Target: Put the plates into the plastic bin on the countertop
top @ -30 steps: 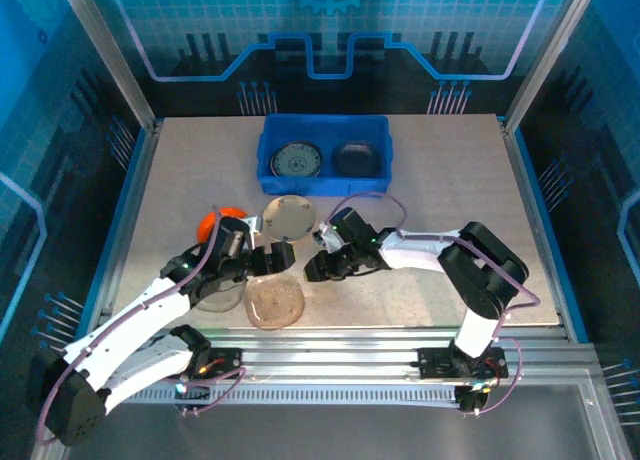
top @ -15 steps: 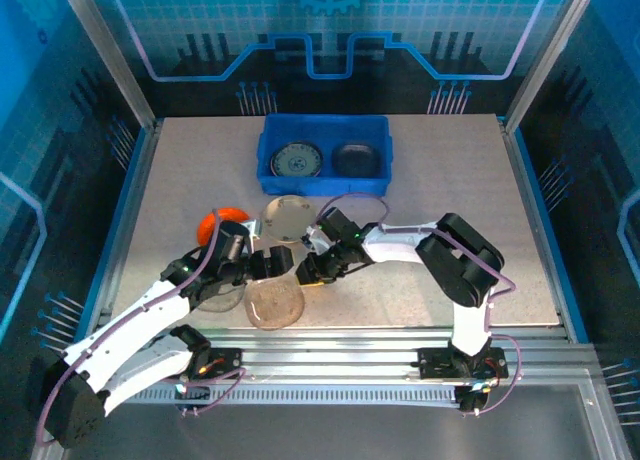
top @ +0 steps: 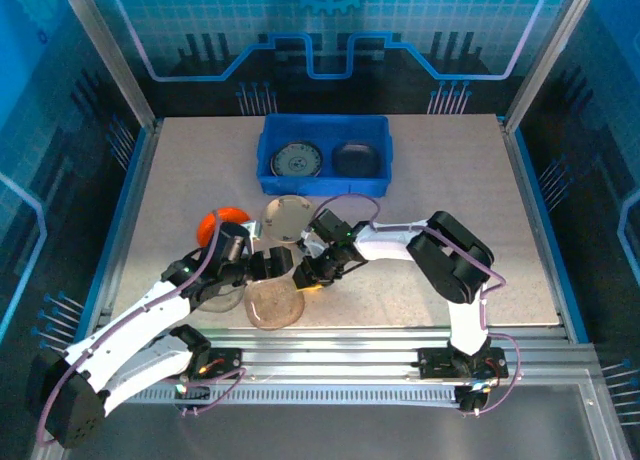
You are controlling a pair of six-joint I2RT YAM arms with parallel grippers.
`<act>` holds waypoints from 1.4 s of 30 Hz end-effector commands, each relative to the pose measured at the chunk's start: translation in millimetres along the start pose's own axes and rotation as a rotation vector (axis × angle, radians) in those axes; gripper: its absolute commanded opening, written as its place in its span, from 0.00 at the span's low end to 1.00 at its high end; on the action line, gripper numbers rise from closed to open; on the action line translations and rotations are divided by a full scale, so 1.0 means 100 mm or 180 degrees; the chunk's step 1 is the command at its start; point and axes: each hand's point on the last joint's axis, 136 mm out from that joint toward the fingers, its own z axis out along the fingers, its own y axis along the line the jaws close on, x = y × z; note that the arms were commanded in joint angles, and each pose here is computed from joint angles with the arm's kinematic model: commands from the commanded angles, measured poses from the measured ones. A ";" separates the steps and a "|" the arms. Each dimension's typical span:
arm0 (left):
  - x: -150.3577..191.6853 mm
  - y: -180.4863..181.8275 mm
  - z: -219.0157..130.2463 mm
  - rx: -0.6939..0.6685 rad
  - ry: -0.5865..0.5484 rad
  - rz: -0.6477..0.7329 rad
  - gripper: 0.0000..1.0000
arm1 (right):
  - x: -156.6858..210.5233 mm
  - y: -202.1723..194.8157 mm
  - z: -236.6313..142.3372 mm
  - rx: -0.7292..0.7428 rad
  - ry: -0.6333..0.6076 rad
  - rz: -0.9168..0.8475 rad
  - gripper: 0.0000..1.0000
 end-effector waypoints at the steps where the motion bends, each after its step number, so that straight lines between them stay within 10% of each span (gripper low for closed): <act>1: 0.00 0.04 0.01 -0.0013 -0.0065 -0.0040 0.93 | 0.07 0.05 0.06 -0.0022 0.0145 -0.0040 0.34; 42: -0.13 -0.08 0.05 0.0006 -0.0088 0.0109 0.93 | 0.02 -0.11 -0.17 0.0096 -0.0188 0.0097 0.04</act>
